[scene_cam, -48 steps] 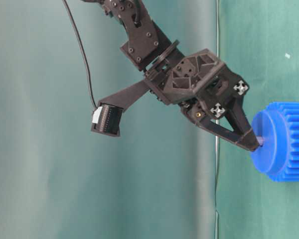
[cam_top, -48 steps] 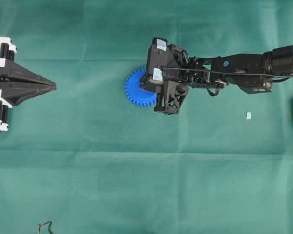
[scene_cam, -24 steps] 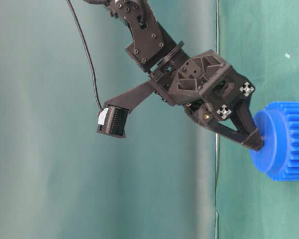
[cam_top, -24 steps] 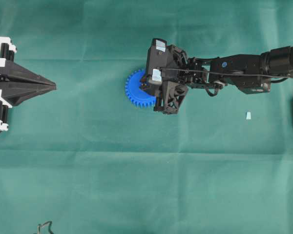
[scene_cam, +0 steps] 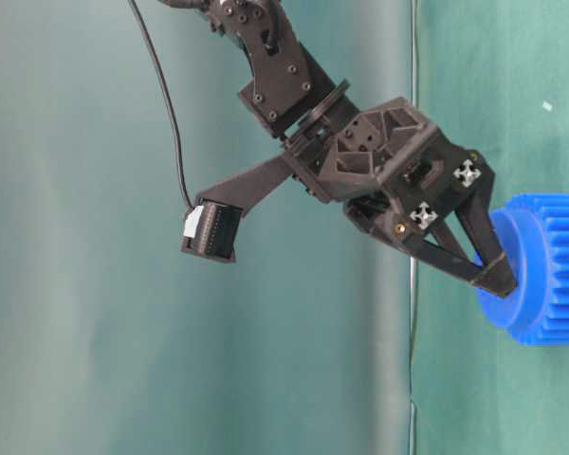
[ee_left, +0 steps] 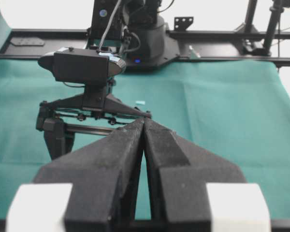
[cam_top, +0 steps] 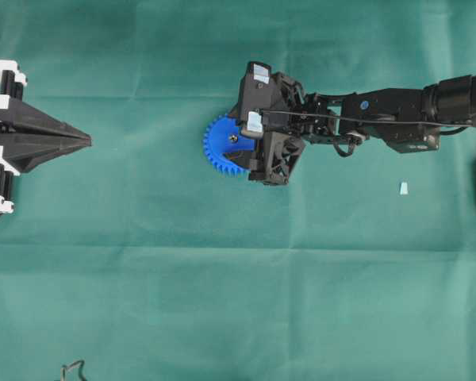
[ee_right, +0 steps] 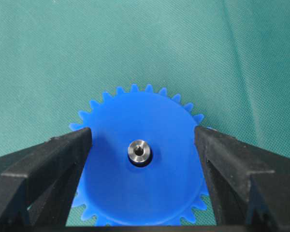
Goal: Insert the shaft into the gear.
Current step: 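Lower the shaft into the gear hole with the right gripper, then open the right gripper and retract it rightward away from the gear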
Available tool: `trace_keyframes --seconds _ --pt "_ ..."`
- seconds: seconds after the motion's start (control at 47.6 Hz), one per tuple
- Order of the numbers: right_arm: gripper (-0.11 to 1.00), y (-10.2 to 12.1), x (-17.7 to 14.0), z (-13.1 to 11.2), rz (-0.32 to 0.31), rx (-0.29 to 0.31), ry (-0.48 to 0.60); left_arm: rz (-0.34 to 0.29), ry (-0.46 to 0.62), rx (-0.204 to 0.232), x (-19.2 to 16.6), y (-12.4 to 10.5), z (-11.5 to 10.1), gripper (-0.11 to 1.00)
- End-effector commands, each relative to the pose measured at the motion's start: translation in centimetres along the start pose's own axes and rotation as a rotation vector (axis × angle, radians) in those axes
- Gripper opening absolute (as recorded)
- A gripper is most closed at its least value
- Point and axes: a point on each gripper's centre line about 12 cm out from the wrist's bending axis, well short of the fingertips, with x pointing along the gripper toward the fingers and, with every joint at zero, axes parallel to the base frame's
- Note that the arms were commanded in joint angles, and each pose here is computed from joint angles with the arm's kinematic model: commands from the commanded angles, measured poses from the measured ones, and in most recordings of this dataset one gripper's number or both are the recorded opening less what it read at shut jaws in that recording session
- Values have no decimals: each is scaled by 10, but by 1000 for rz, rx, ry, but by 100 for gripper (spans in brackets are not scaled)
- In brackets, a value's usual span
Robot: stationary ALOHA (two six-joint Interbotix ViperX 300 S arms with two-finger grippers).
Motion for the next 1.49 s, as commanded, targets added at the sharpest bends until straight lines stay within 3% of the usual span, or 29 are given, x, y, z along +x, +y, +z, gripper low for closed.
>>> trace_keyframes --seconds 0.0,0.399,0.735,1.47 --pt "90 3 -12 22 9 0 -54 -2 -26 3 3 0 11 0" --pt "90 11 -63 65 29 -6 -149 -2 -25 5 3 0 10 0" --pt "90 12 -113 78 38 -15 -205 -2 -34 5 2 0 12 0" --pt "90 2 -230 15 60 -10 -348 -2 -31 5 2 0 11 0"
